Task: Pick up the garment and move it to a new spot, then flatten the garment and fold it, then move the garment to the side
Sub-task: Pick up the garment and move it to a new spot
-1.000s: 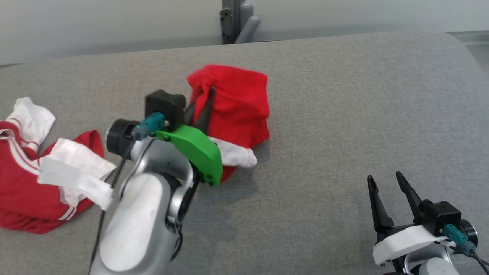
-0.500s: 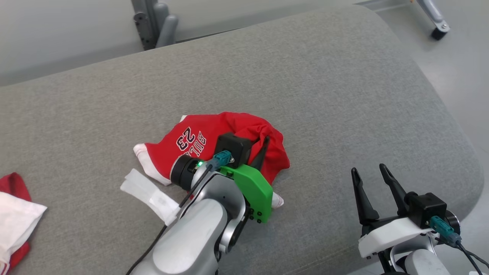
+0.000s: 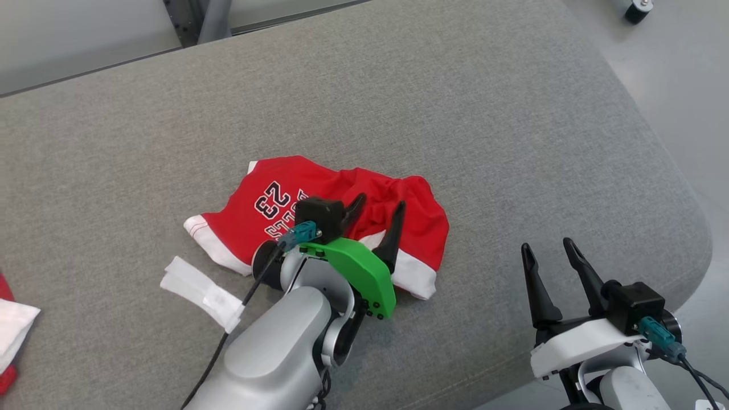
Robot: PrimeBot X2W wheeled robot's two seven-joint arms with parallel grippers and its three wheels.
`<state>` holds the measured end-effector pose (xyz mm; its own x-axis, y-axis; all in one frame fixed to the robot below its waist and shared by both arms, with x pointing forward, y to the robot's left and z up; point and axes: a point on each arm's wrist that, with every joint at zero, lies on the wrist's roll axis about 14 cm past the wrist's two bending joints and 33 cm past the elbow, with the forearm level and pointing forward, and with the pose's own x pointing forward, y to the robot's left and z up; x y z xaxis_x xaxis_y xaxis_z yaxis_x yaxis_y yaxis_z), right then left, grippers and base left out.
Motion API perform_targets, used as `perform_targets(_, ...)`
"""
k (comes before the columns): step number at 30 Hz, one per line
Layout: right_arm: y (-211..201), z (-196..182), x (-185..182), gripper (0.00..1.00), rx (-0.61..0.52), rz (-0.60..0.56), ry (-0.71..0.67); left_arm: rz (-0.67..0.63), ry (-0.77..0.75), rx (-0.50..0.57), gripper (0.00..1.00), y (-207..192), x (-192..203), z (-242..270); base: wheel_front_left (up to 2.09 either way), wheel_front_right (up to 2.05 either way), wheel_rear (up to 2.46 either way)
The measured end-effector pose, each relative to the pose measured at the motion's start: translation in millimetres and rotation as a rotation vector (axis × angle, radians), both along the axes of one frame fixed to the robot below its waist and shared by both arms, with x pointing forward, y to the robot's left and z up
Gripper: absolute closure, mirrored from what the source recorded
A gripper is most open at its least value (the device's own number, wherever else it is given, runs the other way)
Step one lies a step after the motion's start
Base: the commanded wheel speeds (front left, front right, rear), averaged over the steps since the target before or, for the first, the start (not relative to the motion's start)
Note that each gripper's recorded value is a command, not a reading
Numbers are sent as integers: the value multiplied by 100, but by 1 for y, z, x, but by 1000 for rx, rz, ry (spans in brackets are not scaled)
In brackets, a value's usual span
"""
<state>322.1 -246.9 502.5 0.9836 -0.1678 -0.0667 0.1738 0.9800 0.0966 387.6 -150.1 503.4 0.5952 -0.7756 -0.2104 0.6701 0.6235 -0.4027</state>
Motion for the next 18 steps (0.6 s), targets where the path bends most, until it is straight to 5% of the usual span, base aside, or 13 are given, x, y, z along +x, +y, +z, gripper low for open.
perform_targets(9,11,19,6,0,-20,41,-65,162,-123,-174,0,34,20,53,0,0,0)
perform_targets(18,-3,42,-12,0,-108,29,-124,417,-277,-33,0,145,7,48,0,0,0)
